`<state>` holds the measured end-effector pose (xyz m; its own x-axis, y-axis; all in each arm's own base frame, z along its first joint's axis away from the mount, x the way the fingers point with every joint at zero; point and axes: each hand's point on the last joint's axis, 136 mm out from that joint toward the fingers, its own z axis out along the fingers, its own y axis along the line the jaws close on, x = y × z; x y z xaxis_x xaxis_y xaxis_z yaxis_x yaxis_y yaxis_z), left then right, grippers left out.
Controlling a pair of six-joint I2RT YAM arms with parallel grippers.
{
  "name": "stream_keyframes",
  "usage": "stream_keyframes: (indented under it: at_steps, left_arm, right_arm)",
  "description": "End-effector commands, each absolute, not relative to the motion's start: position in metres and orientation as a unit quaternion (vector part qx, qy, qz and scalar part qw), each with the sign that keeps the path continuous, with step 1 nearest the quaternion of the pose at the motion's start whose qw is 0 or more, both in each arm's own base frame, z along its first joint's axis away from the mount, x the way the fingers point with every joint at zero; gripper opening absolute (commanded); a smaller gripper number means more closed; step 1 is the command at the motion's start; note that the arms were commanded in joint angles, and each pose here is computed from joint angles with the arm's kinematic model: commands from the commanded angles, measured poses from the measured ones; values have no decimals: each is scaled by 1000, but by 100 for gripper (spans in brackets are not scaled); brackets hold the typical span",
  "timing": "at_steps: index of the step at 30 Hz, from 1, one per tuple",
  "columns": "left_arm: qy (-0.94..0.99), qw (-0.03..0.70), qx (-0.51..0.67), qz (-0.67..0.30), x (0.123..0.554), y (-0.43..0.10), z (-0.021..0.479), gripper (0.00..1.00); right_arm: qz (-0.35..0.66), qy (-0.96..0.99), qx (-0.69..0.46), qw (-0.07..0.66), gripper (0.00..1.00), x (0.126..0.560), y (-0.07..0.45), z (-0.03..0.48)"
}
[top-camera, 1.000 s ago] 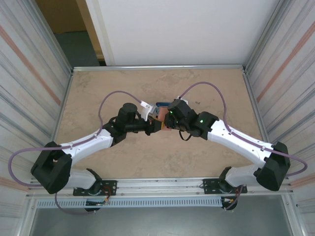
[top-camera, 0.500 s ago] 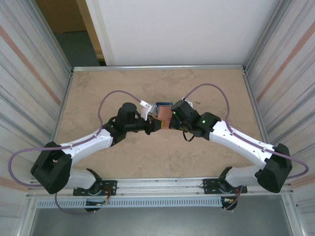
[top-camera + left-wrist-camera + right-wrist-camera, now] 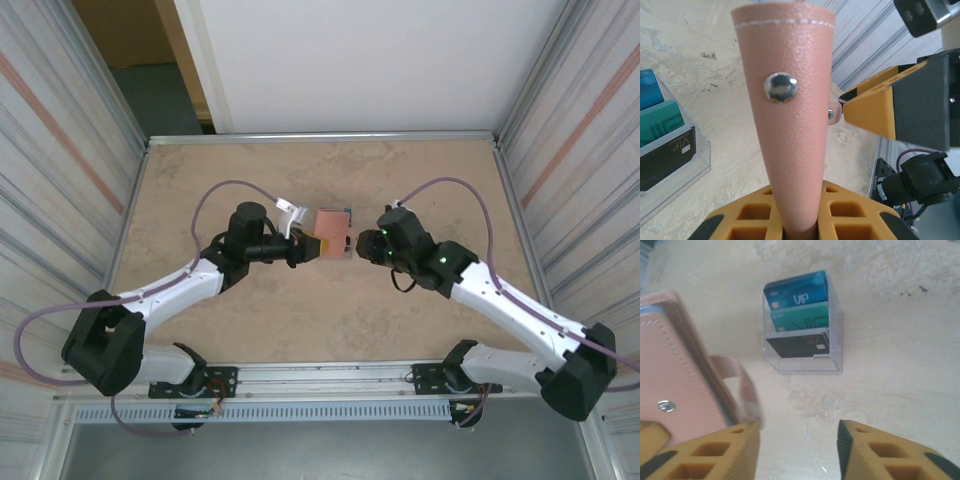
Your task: Take the credit cards out of the card holder
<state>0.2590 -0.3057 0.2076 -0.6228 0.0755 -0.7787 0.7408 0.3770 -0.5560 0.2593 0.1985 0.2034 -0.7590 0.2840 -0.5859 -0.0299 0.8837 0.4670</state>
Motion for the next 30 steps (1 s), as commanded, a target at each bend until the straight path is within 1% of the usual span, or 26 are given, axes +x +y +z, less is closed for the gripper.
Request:
stream_keyframes:
  at_steps: [1, 4, 5, 7, 9, 10, 13, 15, 18, 21, 25, 30]
  left_arm:
    - [703, 346, 326, -529, 239, -308, 245, 0]
    - [688, 329, 351, -544, 229, -309, 251, 0]
    - [683, 325, 358, -548, 226, -310, 253, 0]
    - [676, 318, 368, -553, 221, -311, 256, 0]
    - [670, 315, 377, -556, 218, -311, 260, 0]
    - [669, 315, 379, -556, 217, -311, 261, 0]
    - [660, 314, 390, -560, 214, -311, 266, 0]
    - [652, 312, 397, -566, 211, -311, 270, 0]
    - [641, 312, 405, -573, 207, -311, 276, 0]
    - [628, 313, 413, -581, 203, -310, 284, 0]
    - [609, 316, 423, -591, 198, -309, 294, 0]
    - [598, 318, 428, -598, 196, -308, 300, 0]
  right_arm:
    - [290, 883, 39, 366, 50, 262, 202, 219]
    - [357, 853, -6, 380, 55, 257, 208, 240]
    - [379, 842, -27, 382, 59, 253, 213, 246]
    - [411, 825, -63, 384, 66, 246, 220, 256]
    - [431, 808, -99, 390, 79, 239, 226, 266]
    - [433, 804, -105, 393, 83, 237, 226, 268]
    - [441, 790, -122, 409, 87, 233, 227, 277]
    - [454, 775, -141, 416, 85, 228, 230, 282]
    - [462, 760, -168, 425, 76, 220, 232, 287]
    - [462, 754, -179, 431, 71, 215, 230, 286]
    - [463, 749, -188, 434, 62, 210, 228, 285]
    - [468, 746, -190, 434, 55, 209, 227, 281]
